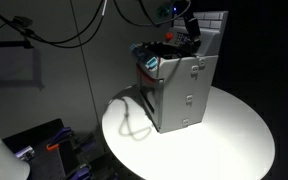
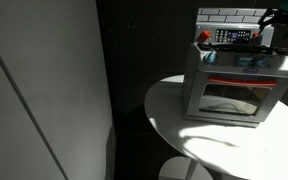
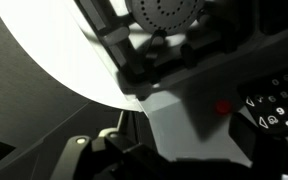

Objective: Press the orange button on the stove

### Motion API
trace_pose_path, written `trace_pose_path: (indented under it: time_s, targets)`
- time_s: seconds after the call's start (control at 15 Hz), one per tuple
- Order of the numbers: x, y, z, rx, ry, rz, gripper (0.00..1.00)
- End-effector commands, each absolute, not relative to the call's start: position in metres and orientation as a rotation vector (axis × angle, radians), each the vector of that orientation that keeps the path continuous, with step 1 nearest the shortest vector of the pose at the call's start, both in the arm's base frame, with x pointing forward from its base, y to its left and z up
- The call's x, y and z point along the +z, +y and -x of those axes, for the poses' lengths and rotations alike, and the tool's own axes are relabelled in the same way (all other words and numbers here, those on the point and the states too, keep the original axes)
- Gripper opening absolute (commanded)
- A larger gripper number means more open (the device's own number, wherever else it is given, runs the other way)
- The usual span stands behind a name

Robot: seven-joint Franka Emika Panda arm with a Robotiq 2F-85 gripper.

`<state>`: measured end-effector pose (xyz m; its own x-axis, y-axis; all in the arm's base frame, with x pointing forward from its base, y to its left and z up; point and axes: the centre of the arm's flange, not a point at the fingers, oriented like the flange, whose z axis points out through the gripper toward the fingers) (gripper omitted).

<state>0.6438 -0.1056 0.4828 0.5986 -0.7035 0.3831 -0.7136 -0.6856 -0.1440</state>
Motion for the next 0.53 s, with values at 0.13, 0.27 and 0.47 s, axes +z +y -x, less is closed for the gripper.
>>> trace_pose_path:
  time_s: [0.13,0.27,0.47]
  targets:
    - [0.4845,-0.1056,-0.6564,0.683,-1.253,-2.775,1.00]
    - [0.4842,-0.1051,-0.6572,0.685,-1.252,-2.776,1.00]
    - [0.4841,-0.1040,-0.6585,0.688,-1.249,-2.780,1.00]
